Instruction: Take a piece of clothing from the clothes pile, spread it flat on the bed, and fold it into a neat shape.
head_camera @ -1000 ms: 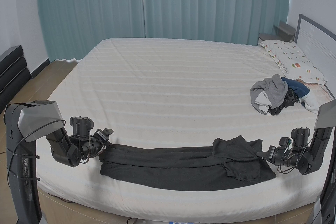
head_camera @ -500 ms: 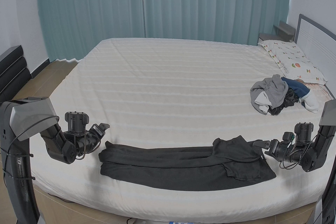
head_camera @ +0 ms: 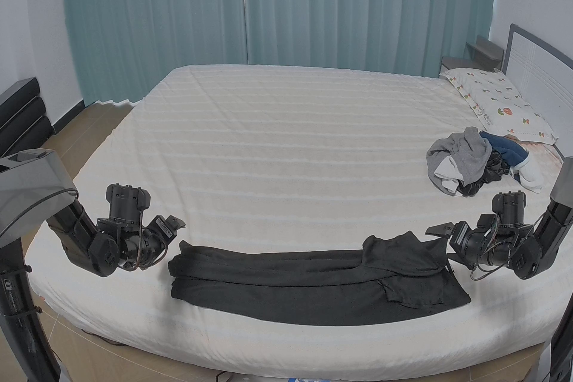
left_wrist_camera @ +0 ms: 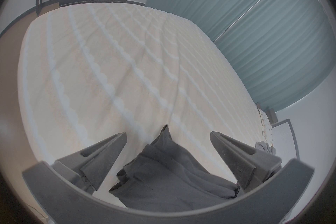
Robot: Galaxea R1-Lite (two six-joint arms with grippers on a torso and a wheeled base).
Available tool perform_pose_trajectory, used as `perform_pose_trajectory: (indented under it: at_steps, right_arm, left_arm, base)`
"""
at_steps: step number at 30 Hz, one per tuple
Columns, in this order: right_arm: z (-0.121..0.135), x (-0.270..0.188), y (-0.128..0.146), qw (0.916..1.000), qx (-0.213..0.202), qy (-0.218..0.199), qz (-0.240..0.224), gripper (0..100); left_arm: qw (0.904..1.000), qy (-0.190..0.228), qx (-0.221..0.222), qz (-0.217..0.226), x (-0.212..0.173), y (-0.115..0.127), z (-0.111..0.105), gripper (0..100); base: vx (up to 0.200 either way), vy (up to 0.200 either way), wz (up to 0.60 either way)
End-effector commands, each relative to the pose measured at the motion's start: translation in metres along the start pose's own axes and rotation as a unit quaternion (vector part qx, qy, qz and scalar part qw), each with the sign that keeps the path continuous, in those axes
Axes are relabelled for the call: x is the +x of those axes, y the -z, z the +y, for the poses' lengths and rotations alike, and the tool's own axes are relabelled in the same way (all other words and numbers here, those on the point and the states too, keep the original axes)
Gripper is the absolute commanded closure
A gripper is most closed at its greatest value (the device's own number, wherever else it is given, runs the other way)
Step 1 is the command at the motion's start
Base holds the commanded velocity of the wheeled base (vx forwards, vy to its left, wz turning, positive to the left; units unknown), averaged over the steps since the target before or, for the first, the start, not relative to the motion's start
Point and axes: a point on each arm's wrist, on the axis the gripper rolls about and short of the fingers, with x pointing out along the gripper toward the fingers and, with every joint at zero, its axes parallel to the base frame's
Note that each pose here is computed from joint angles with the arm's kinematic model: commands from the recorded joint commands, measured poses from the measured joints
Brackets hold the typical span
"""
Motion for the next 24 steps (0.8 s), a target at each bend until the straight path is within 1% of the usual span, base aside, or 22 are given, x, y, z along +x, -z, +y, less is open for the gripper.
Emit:
perform_pose_trajectory:
  at_steps: [1, 2, 4, 6, 10, 11, 13, 17, 19, 20, 24]
  right_arm:
    - [0.011, -0.006, 0.003, 0.9997, 0.022, 0.003, -0.005, 0]
    - [0.009, -0.01, 0.005, 0.9996, 0.025, 0.013, -0.008, 0]
    - [0.005, -0.013, 0.013, 0.9993, 0.028, 0.027, -0.004, 0]
    - [0.004, -0.015, 0.016, 0.9991, 0.027, 0.032, -0.003, 0]
    - [0.005, -0.018, 0.017, 0.9989, 0.028, 0.037, -0.006, 0]
    - [0.007, -0.018, 0.022, 0.9989, 0.029, 0.037, 0.001, 0]
    - [0.01, -0.018, 0.023, 0.9989, 0.033, 0.033, 0.002, 0]
    - [0.013, -0.017, 0.027, 0.999, 0.03, 0.032, 0.006, 0]
    - [0.013, -0.017, 0.027, 0.9988, 0.03, 0.037, 0.004, 0]
    - [0.013, -0.015, 0.028, 0.9987, 0.029, 0.043, 0.0, 0]
    - [0.017, -0.012, 0.033, 0.9982, 0.031, 0.052, -0.003, 0]
  left_arm:
    - [0.9991, -0.027, 0.014, 0.031, -0.014, 0.028, 0.008, 0]
    - [0.9985, -0.033, 0.011, 0.043, -0.016, 0.036, 0.01, 0]
    - [0.998, -0.034, 0.013, 0.051, -0.016, 0.045, 0.008, 0]
    - [0.9979, -0.036, 0.016, 0.052, -0.016, 0.048, 0.007, 0]
    - [0.9979, -0.04, 0.021, 0.047, -0.015, 0.051, 0.006, 0]
    - [0.9975, -0.049, 0.025, 0.045, -0.009, 0.055, 0.006, 0]
    - [0.9974, -0.055, 0.026, 0.038, -0.003, 0.056, 0.006, 0]
    - [0.9968, -0.077, 0.021, 0.013, 0.01, 0.054, 0.008, 0]
    - [0.9968, -0.078, 0.015, 0.012, 0.011, 0.054, 0.008, 0]
    - [0.9967, -0.08, 0.009, 0.011, 0.013, 0.054, 0.009, 100]
    - [0.997, -0.077, 0.006, 0.006, 0.012, 0.052, 0.007, 100]
  base:
    - [0.0, 0.0, 0.0]
    - [0.0, 0.0, 0.0]
    - [0.0, 0.0, 0.0]
    - [0.0, 0.0, 0.0]
    - [0.0, 0.0, 0.0]
    - [0.0, 0.0, 0.0]
    - [0.0, 0.0, 0.0]
    - [0.0, 0.0, 0.0]
    - [0.0, 0.0, 0.0]
    - [0.0, 0.0, 0.0]
    - [0.0, 0.0, 0.0]
